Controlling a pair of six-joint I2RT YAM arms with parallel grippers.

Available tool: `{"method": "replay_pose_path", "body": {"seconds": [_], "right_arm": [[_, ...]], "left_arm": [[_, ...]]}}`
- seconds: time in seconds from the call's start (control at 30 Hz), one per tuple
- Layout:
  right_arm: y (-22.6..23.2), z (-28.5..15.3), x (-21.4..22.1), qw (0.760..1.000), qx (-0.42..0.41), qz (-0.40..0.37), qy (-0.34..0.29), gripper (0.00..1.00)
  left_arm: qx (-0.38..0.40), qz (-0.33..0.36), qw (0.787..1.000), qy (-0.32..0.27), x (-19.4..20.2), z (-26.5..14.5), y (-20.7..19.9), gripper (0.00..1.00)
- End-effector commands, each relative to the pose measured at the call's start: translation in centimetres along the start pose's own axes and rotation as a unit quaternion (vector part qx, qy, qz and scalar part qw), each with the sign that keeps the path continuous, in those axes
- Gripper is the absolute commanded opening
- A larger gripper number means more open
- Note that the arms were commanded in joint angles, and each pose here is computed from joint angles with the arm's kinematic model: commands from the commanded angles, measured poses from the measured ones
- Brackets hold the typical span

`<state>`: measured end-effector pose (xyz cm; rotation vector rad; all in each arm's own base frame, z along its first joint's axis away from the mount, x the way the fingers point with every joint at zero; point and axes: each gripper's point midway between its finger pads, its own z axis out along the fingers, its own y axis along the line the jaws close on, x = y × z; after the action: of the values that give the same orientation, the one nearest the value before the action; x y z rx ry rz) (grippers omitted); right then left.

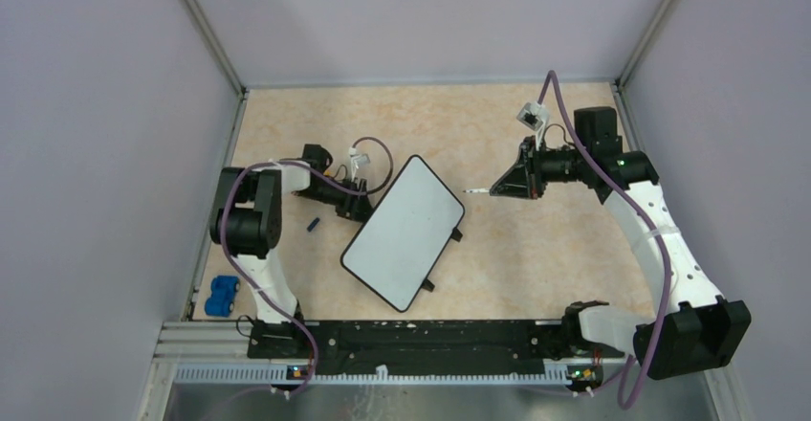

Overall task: Write a sentence on the whiteboard
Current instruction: Move the whiteboard to the center of the board.

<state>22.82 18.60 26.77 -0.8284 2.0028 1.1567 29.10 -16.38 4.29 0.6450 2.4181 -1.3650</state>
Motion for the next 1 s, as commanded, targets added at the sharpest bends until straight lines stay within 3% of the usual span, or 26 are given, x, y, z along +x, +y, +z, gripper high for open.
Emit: {"method": "replay_pose_path", "body": {"seconds": [0.0, 0.2, 0.67, 0.83, 0.97], "right_arm": [[0.1, -0.5, -1.2, 1.000, 0.007, -0.021, -0.014, 0.00], [0.0, -0.4, -1.0, 1.000, 0.006, -0.017, -0.008, 0.00], [0.1, -0.4, 1.1, 1.000, -0.002, -0.025, 0.017, 0.00], [0.3, -0.6, 1.3, 0.999, -0.003, -0.032, 0.020, 0.00], [0.8, -0.8, 1.4, 0.999, -0.005, -0.039, 0.018, 0.00]], "left_arm": [[0.012, 0.013, 1.000, 0.020, -0.2, 1.9, 0.2, 0.59], [0.039, 0.036, 0.997, 0.064, 0.8, 5.1, -1.3, 0.58], [0.059, 0.066, 0.991, 0.103, -1.2, 10.0, -2.3, 0.52], [0.036, 0.073, 0.991, 0.103, -1.4, 8.9, -2.2, 0.52], [0.018, 0.068, 0.995, 0.075, -2.0, 5.7, -1.9, 0.55]]}}
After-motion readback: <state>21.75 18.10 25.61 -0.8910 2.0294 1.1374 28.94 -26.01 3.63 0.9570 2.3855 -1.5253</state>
